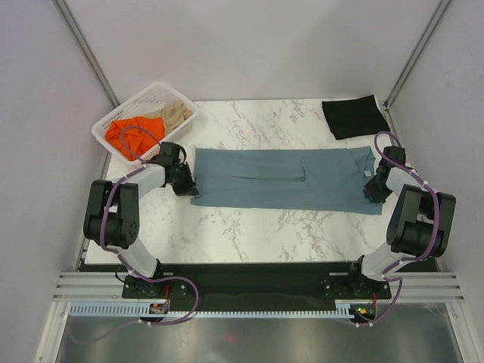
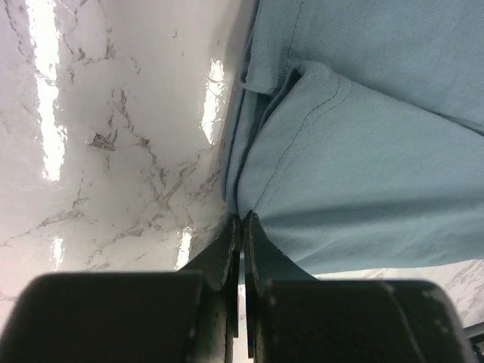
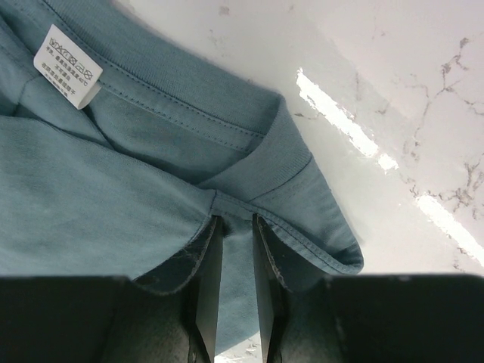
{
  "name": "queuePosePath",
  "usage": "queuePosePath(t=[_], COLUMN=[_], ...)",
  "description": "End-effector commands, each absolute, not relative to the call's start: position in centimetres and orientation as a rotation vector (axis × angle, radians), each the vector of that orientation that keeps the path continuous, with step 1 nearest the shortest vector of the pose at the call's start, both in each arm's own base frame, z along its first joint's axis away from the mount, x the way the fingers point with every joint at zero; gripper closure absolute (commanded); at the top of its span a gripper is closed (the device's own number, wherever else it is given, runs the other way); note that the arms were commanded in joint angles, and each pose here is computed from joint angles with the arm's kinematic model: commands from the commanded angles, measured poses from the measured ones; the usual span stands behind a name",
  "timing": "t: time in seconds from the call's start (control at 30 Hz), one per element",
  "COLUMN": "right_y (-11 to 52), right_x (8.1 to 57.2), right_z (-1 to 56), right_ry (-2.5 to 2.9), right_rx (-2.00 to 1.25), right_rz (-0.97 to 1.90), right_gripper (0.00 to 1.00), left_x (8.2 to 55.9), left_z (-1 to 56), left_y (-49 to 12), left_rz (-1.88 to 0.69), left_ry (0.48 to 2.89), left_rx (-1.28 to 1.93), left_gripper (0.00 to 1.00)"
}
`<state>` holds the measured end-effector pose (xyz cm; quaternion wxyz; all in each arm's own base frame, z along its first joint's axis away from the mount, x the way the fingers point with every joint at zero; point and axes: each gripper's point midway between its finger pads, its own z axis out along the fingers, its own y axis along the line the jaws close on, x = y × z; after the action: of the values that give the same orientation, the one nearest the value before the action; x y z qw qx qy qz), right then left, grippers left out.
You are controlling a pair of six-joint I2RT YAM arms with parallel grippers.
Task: Fold and stack the t-shirts
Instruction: Fold the tshirt
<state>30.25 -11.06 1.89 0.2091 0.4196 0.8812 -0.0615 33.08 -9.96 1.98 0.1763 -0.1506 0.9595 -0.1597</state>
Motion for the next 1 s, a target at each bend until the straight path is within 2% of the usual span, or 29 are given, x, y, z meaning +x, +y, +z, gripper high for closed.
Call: queuePosePath(t=[0.0, 0.23, 0.63, 0.83, 0.97], right_y=[-12.2, -12.2, -12.5, -10.8, -9.5], right_x=[30.0, 30.1, 30.1, 33.2, 34.7], right_z=[1.9, 1.8, 2.0, 3.2, 2.8], right_ry=[2.416, 2.417, 2.407, 2.389, 2.415], right_rx=[1.186, 1.184, 1.187, 1.095, 1.01], right_rz=[-0.246, -0.245, -0.265, -0.07, -0.055], right_gripper=[0.7, 0.72, 0.73, 0.71, 0.69], left_x=[33.7, 31.9, 28.9, 25.5, 22.7], left_z=[3.7, 3.7, 1.0, -0.5, -1.2], left_y=[-9.7, -9.9, -7.9, -8.3, -7.9], left_rz=[-0.444, -0.466, -0.303, -0.338, -0.329], left_ry=[2.67, 2.702, 2.77, 2.829, 2.851], left_rx=[-0.439, -0.49, -0.56, -0.656, -0.661], left_gripper=[0.98, 0.98, 0.98, 0.98, 0.98])
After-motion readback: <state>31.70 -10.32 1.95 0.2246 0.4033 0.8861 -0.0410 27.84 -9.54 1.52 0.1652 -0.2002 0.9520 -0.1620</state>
